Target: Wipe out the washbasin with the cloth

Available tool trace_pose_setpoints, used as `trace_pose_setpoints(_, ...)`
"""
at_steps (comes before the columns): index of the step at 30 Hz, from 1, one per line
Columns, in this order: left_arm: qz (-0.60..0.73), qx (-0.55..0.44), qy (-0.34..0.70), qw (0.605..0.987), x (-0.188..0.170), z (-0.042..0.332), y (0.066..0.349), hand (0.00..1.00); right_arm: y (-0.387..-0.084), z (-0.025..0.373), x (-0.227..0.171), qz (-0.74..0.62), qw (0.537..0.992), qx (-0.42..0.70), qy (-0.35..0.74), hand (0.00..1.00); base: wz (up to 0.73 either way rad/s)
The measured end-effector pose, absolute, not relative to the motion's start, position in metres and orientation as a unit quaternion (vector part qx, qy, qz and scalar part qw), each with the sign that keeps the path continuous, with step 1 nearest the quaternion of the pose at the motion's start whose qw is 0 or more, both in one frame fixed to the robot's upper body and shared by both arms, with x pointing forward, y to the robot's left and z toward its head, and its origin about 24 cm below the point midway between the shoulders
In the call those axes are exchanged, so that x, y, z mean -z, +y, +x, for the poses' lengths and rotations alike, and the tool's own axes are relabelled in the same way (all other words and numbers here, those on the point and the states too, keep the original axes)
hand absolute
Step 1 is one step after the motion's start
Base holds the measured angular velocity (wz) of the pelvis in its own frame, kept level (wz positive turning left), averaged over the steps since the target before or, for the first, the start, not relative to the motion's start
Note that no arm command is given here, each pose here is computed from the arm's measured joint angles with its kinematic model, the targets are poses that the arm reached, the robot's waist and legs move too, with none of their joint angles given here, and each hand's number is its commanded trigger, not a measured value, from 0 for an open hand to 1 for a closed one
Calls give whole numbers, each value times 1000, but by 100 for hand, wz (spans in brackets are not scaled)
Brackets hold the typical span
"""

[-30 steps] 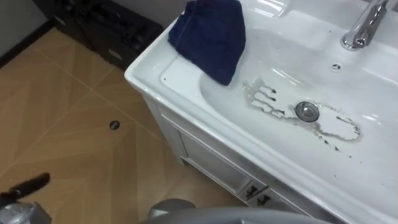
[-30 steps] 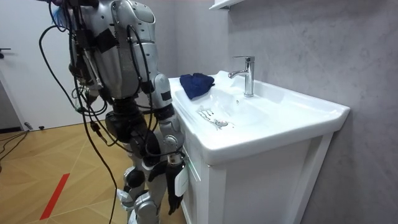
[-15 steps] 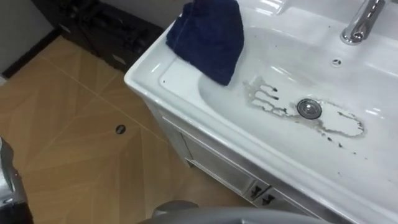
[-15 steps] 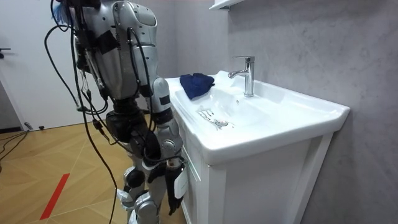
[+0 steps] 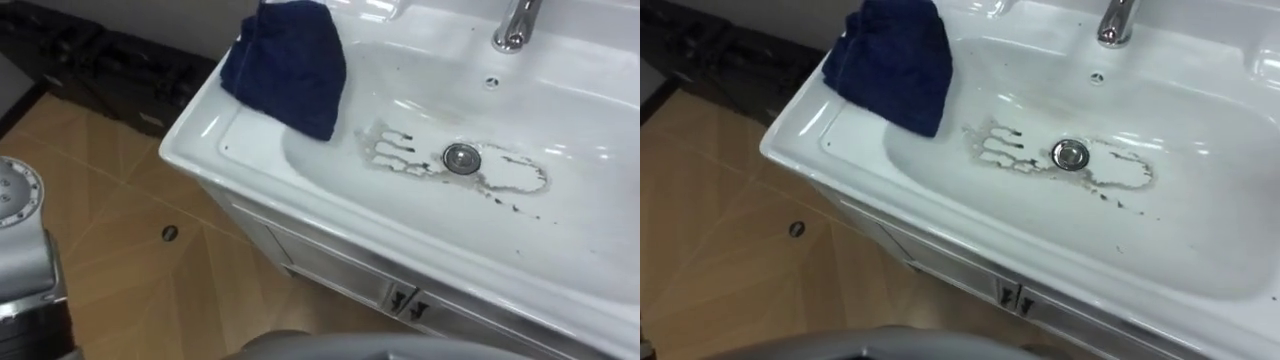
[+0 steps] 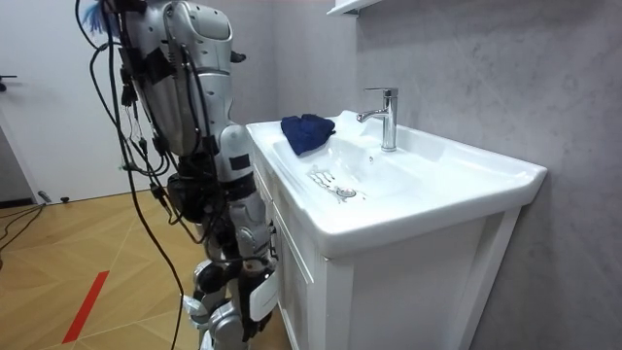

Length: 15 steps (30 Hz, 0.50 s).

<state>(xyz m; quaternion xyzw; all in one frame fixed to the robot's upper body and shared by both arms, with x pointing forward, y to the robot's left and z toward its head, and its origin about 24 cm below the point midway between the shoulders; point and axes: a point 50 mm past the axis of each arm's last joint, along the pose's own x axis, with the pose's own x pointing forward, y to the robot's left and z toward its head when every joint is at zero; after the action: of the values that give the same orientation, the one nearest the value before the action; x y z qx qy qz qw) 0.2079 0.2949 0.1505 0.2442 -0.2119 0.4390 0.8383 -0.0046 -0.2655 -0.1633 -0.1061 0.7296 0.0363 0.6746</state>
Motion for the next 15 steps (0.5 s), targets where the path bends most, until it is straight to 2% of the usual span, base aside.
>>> trace_pose_setpoints(5,252,-384,-216,862,-148,221,274,0,-265,-8,163,-89,671,-41,735,0,-6)
trace_pose_setpoints(12,255,-338,-206,882,-142,229,262,0,-263,-10,163,-72,669,-39,739,0,-15)
trace_pose_setpoints(15,266,-315,-168,896,-128,234,265,0,-264,-7,163,-69,674,-34,735,0,-25)
